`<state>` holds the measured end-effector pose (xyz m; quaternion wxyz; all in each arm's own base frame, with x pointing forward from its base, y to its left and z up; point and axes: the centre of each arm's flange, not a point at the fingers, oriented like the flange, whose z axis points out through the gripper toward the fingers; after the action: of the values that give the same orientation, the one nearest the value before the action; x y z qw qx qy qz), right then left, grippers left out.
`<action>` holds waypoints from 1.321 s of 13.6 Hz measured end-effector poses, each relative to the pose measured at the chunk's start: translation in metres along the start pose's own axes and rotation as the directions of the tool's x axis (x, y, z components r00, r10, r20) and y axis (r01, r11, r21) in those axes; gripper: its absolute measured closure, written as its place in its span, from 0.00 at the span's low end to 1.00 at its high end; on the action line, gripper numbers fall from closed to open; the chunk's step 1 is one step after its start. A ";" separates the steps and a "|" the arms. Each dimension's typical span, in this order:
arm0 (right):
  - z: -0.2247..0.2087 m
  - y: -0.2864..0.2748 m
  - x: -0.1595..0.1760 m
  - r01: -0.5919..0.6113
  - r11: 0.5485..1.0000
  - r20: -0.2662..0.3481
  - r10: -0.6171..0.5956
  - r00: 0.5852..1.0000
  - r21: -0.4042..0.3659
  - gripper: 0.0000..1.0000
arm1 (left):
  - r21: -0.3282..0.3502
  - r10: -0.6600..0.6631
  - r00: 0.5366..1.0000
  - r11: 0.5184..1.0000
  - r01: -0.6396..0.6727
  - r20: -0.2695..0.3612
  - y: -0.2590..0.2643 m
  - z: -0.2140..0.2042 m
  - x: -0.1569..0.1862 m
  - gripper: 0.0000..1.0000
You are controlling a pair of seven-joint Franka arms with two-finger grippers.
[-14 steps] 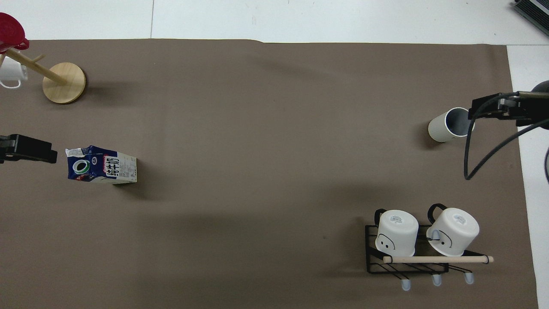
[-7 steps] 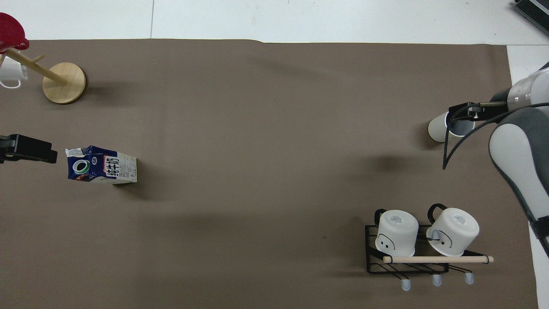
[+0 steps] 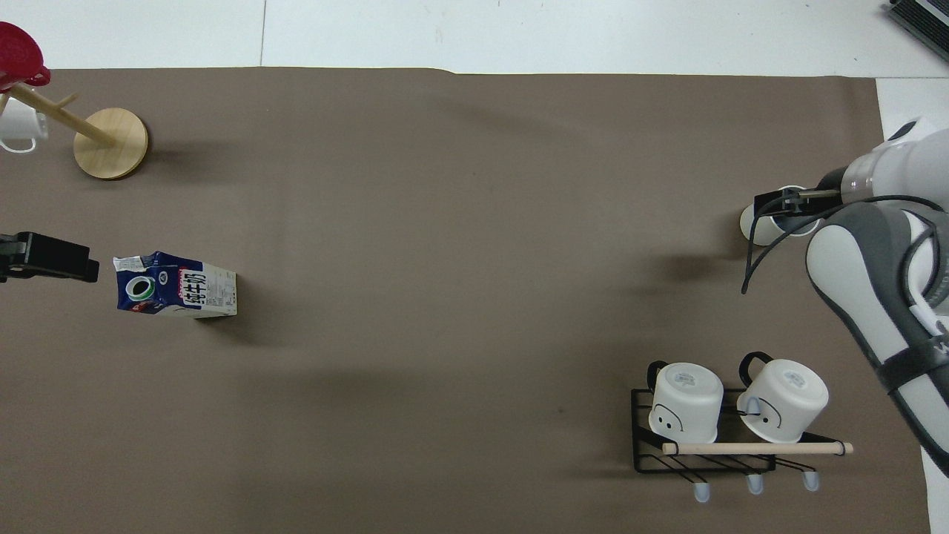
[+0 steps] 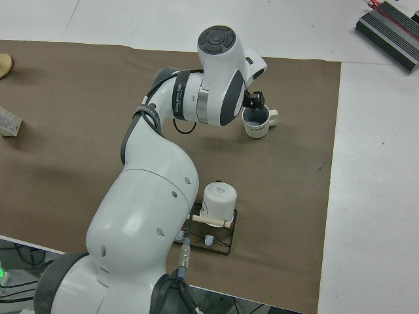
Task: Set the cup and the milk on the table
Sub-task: 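Reach the right gripper to the white cup and grasp it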
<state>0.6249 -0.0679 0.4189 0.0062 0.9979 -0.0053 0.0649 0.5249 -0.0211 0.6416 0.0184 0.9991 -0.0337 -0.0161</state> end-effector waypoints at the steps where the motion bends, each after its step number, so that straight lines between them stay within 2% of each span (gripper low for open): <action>1: 0.006 0.001 0.000 0.009 1.000 -0.005 -0.009 1.000 0.000 0.00 | 0.000 0.000 1.000 1.000 0.000 0.000 0.000 0.000 0.000 0.00; 6: 0.050 0.003 -0.004 0.027 1.000 0.003 -0.027 1.000 0.006 0.00 | 0.000 0.000 1.000 1.000 0.000 0.000 0.000 0.000 0.000 0.00; 16: 0.071 0.002 -0.011 0.032 0.999 0.016 -0.032 0.999 0.009 0.00 | 0.000 -0.006 1.000 1.000 0.006 -0.001 -0.003 -0.001 0.000 0.00; 17: 0.071 0.002 -0.011 0.044 0.999 0.016 -0.044 0.999 0.009 0.07 | -0.001 -0.013 1.000 1.000 0.013 -0.001 -0.007 -0.001 0.000 0.00; 18: 0.071 0.002 -0.011 0.057 0.998 0.016 -0.057 0.998 0.010 0.19 | -0.001 -0.018 1.000 1.000 0.018 -0.002 -0.009 -0.001 -0.001 0.00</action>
<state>0.6228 -0.0707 0.3471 0.0034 0.9981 0.0233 0.0567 0.5249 -0.0116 0.6420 0.0187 0.9994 -0.0247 -0.0155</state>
